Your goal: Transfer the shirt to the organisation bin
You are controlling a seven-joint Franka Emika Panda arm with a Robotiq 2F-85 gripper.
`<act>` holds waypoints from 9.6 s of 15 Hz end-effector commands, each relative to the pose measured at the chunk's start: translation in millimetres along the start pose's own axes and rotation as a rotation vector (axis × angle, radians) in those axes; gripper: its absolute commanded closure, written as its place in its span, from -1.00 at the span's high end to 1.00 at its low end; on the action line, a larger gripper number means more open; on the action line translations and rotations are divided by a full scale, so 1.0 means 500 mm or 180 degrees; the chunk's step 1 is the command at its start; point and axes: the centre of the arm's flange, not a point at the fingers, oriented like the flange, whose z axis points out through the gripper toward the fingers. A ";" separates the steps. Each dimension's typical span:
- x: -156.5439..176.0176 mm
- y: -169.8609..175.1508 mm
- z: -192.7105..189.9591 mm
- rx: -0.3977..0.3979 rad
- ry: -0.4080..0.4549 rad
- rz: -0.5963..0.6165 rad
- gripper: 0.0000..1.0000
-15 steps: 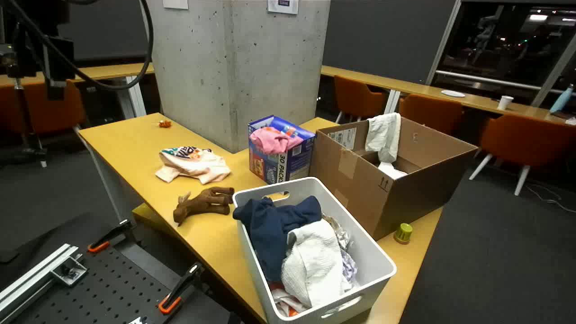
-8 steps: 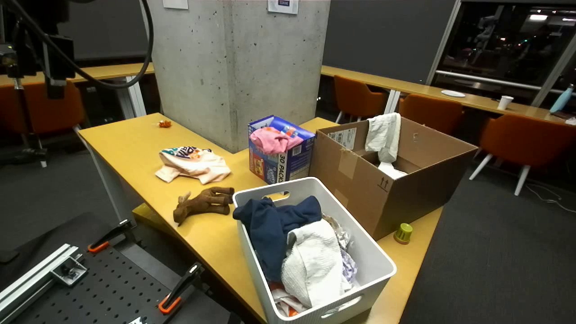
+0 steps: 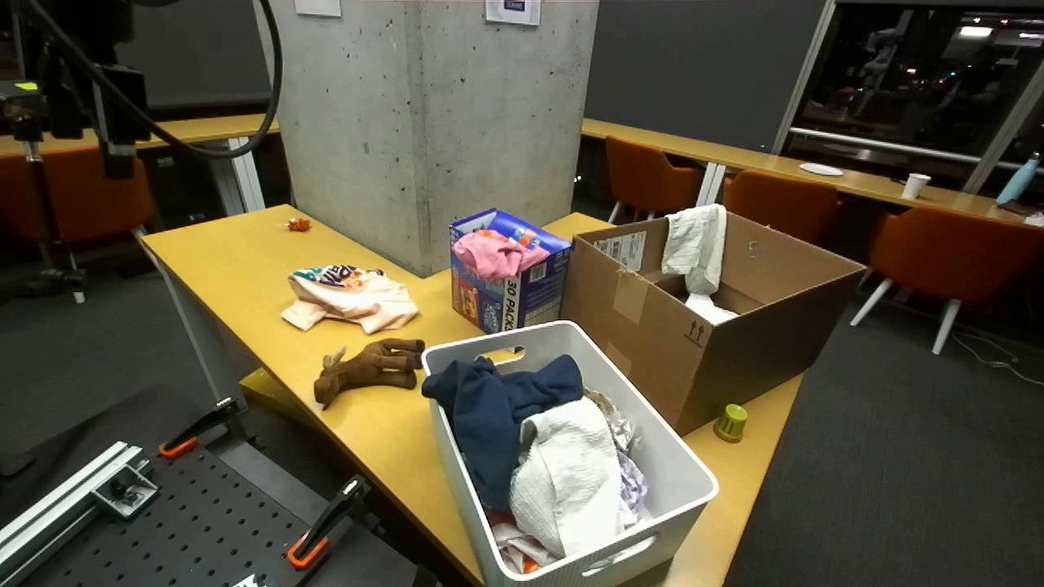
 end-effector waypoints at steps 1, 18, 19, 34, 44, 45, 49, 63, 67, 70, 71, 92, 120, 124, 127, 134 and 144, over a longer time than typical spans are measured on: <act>0.076 -0.045 0.043 -0.0167 0.0410 -0.0103 1.00; 0.552 -0.188 0.581 -0.0832 0.0972 -0.0876 1.00; 0.575 -0.198 0.607 -0.0849 0.0992 -0.0909 1.00; 0.878 -0.238 0.761 -0.0833 0.1329 -0.1049 1.00; 0.920 -0.245 0.792 -0.0818 0.1336 -0.1070 -0.45; 0.923 -0.245 0.791 -0.0819 0.1331 -0.1053 -0.63; 0.926 -0.249 0.785 -0.0803 0.1309 -0.1007 -1.00; 0.811 -0.275 0.696 -0.0792 0.1117 -0.0822 0.69; 0.814 -0.331 0.708 -0.0744 0.1050 -0.0899 1.00; 0.812 -0.349 0.735 -0.0719 0.0957 -0.0915 1.00; 0.814 -0.350 0.745 -0.0720 0.0928 -0.0910 1.00; 0.848 -0.314 0.790 -0.0732 0.0873 -0.0778 -1.00; 0.305 0.117 0.286 -0.1773 0.0257 0.0412 -0.40; 0.267 0.174 0.302 -0.1715 0.0130 0.0603 0.05; 0.267 0.176 0.297 -0.1662 0.0179 0.0683 0.48; 0.218 0.117 0.463 -0.1304 0.0212 0.0646 1.00; 0.336 0.066 0.636 -0.0869 0.0745 0.0360 1.00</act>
